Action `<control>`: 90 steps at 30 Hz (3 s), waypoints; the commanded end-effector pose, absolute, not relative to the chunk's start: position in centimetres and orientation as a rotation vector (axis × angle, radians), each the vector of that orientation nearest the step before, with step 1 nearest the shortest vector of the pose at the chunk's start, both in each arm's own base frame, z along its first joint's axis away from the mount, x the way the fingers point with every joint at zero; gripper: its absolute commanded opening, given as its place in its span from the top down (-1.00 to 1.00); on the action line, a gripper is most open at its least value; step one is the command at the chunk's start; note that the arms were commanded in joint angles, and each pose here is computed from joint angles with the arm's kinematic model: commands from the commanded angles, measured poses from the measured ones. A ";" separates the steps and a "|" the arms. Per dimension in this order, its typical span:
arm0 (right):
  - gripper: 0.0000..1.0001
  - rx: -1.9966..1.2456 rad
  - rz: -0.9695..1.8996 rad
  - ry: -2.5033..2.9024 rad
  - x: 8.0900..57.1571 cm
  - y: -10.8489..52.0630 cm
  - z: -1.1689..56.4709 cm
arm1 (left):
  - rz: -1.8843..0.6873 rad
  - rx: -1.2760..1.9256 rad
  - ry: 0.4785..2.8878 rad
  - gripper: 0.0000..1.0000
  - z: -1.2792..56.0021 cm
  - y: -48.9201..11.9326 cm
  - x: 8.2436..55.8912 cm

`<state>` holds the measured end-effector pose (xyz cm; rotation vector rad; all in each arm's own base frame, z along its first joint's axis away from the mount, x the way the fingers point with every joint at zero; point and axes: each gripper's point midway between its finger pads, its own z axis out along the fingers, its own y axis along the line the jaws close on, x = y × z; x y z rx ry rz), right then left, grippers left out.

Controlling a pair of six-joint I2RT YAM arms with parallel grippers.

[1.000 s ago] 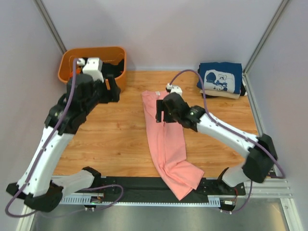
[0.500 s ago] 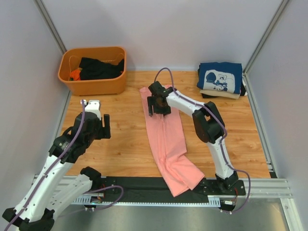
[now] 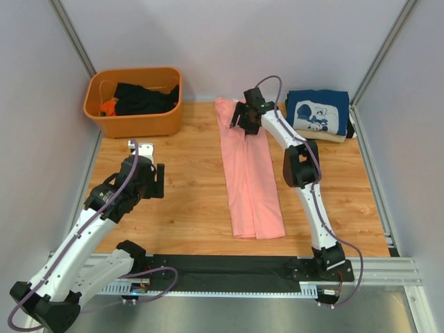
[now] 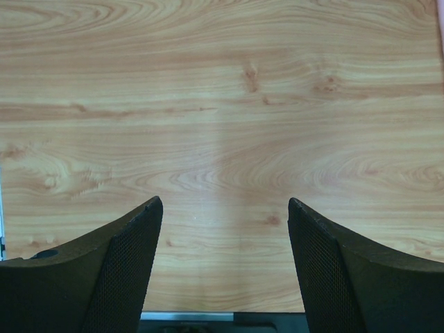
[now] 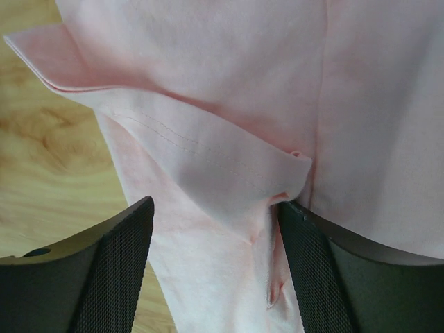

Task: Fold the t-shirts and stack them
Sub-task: Fold the tshirt

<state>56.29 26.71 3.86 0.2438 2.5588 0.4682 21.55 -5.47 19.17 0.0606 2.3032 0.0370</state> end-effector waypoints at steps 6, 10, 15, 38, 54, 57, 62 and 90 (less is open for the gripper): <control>-0.63 0.400 0.717 2.470 57.9 28.8 4.9 | -0.002 0.081 2.328 -0.57 19.0 -6.4 21.9; -0.81 0.296 0.820 2.394 57.5 28.8 11.7 | -0.237 0.049 2.379 -0.57 18.4 -9.8 21.2; -0.88 0.238 0.776 2.414 53.5 25.3 17.0 | -0.642 0.069 2.453 -0.57 16.3 -17.0 19.7; -0.58 0.580 0.572 2.562 20.5 11.3 7.0 | -0.833 0.050 2.698 -0.48 6.3 -30.2 15.8; 0.38 0.577 0.689 2.702 15.3 13.0 1.6 | -0.712 -0.039 2.784 0.06 1.7 -30.8 14.8; 0.59 0.570 0.694 2.697 15.0 12.9 1.5 | -0.728 -0.018 2.773 0.47 2.2 -31.5 15.2; 0.99 0.547 0.768 2.701 14.3 13.9 2.4 | -0.710 0.014 2.747 1.00 3.7 -31.7 15.6; 1.00 0.404 0.593 2.589 18.7 15.7 10.7 | -0.807 0.205 2.621 -0.15 10.4 -29.7 13.9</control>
